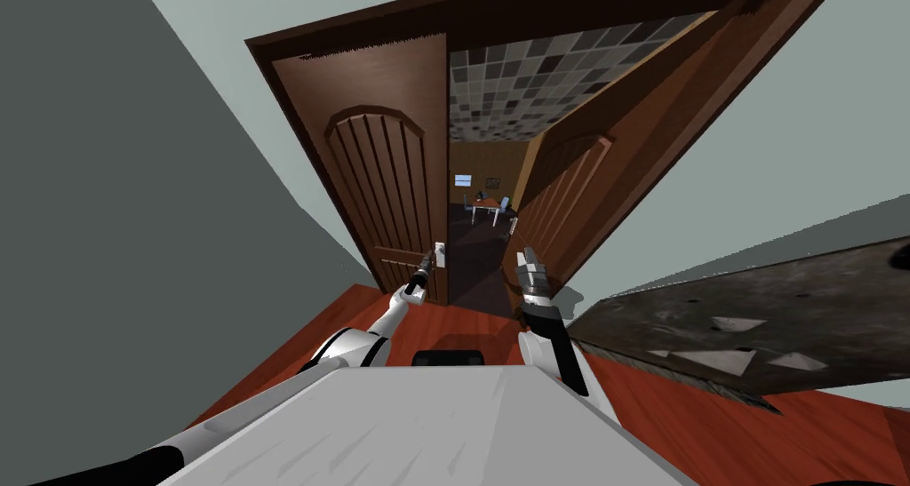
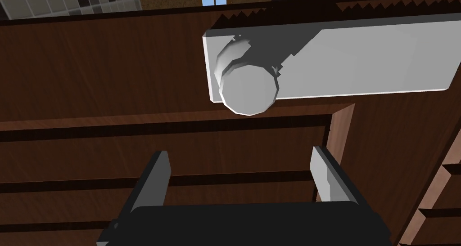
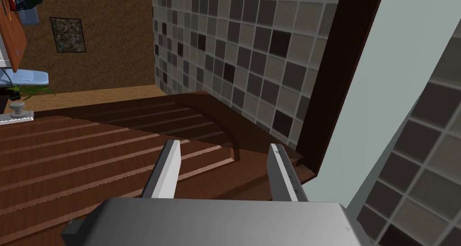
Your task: Push the door open
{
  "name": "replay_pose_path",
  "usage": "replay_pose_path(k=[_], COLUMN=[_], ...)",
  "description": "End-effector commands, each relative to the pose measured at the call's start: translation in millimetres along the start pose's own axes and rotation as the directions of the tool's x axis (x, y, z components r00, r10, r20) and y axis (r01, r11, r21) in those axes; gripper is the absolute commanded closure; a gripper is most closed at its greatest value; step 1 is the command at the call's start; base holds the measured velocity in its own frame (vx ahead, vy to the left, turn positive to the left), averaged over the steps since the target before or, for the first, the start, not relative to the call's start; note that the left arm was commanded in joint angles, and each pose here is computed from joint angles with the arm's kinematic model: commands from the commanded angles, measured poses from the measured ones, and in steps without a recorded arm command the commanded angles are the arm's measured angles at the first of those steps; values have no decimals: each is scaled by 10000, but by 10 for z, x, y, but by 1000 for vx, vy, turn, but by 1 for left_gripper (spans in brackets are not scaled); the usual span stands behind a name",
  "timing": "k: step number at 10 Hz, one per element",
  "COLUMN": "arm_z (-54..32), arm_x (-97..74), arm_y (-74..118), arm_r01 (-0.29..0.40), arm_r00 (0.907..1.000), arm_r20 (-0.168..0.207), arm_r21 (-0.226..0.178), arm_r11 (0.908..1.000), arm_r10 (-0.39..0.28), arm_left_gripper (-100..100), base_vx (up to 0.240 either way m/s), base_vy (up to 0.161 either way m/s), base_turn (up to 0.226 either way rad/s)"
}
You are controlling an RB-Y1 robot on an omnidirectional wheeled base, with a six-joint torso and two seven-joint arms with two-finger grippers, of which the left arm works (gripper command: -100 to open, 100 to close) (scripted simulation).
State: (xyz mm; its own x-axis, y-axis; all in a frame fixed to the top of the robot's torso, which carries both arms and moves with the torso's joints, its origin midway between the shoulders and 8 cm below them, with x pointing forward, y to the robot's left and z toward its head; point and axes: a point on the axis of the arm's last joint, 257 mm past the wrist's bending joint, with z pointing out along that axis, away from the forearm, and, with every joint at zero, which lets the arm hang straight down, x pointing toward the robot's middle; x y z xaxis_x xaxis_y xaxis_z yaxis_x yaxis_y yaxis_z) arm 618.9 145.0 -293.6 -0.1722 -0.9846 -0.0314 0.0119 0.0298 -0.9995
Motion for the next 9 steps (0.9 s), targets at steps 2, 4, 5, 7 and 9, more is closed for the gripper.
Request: replay_pose_path(k=[2,4,5,7,9], arm_z=[-5,-8,-16,-16,-16], arm_x=[3,109,77,77,77], arm_y=[9,19,18,18,18], arm_r01=[56,254,195,195,195], arm_r00=[10000,9997,9998,9998,9998], arm_r20=[33,-15,2,2,2], arm_r21=[-7,-17,-14,-14,-14], arm_r11=[10000,9997,9998,9998,9998], arm_r10=[-56,-254,-195,-195,-195], arm_left_gripper=[-100,-100,-100,100,100], base_vx=[209,183,85,-17,-6], base_vy=[-40,-61,-27,7,5], base_turn=[-20,-27,-1,-6,-7])
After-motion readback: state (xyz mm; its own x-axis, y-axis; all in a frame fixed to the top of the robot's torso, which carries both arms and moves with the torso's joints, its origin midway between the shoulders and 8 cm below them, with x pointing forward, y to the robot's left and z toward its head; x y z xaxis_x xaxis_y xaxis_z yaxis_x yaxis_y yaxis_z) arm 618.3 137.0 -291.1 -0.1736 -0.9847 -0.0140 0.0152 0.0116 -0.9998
